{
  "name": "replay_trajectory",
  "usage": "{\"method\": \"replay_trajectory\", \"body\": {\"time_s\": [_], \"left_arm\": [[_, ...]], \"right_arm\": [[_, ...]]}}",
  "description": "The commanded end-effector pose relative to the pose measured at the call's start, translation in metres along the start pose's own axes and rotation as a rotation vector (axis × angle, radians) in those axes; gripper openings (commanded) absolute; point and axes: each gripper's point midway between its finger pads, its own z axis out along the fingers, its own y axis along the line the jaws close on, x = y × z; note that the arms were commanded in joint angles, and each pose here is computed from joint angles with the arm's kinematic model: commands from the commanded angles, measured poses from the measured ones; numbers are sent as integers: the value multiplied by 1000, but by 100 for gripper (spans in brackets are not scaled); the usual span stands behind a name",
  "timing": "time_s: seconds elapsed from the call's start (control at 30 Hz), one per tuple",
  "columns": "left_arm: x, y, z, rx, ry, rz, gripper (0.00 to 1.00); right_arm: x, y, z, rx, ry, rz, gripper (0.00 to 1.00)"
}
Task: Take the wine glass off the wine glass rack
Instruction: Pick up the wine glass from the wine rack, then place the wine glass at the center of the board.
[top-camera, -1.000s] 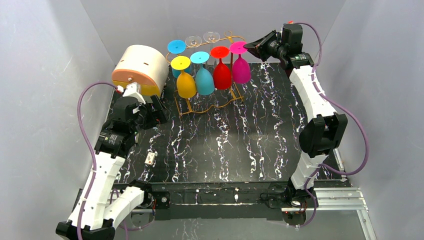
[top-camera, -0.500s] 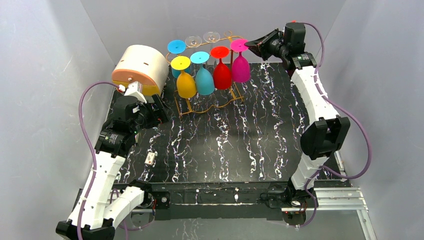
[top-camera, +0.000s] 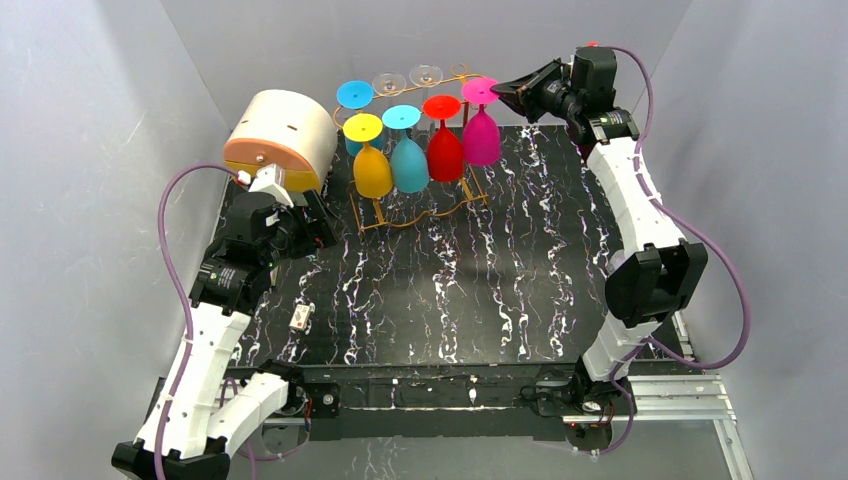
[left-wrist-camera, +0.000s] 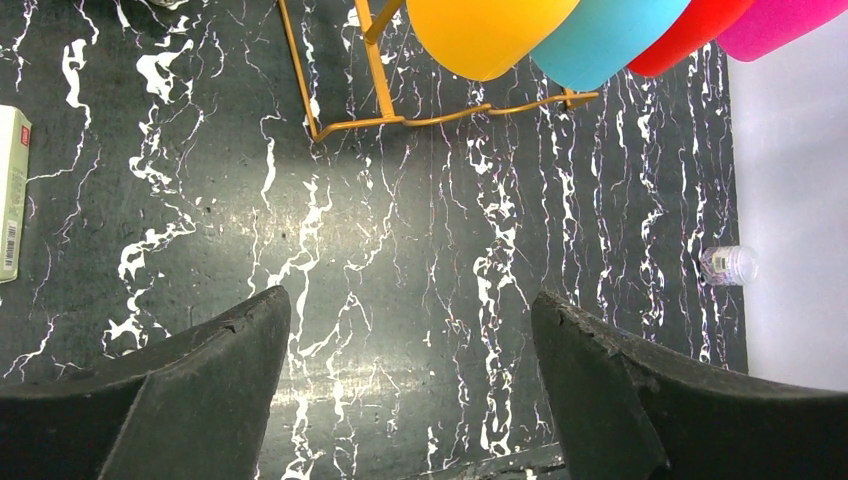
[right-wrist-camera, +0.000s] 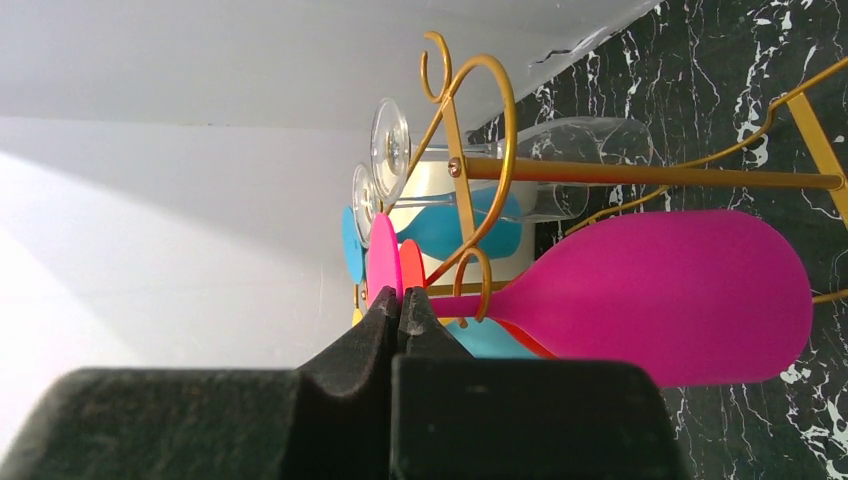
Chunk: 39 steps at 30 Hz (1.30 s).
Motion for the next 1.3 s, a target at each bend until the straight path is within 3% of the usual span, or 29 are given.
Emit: {"method": "replay_trajectory", "body": {"time_s": [0.0,0.1,0.27,0.47,0.63,0.77,0.83,0.97,1.1,1.2,1.27], "left_arm": [[-4,0,-8,-7,-11,0,86],[-7,0,-10,-7,-25,0,87],[-11,5,-14,-37,-41,13,98],[-29,27,-30,-172,-103,78,98],[-13,11,-25,-55,-36,126,98],[-1,11,-24,-35,-16,115,98],[7,5,-24,24,-11,108,98],[16,-10,-22,124,4,86,96],[22,-40,-16,291,38,36,92],[20,-85,-21,566,35,-38,92],[16,-109,-27,713,51,-95,90]], "right_arm": [[3,28,-18,-62,3,-62,1],[7,28,-18,-65,29,-76,1],[12,24,-22,-54,45,-86,1],[23,20,-29,-81,90,-178,1],[35,20,-51,-130,83,-238,1],[57,-7,-74,-128,100,-309,1],[69,-36,-84,-108,94,-342,1],[92,-49,-110,-238,69,-474,1],[128,-49,-131,-399,216,-634,1],[153,-53,-152,-480,370,-806,1],[158,-63,-160,-431,401,-809,1]]}}
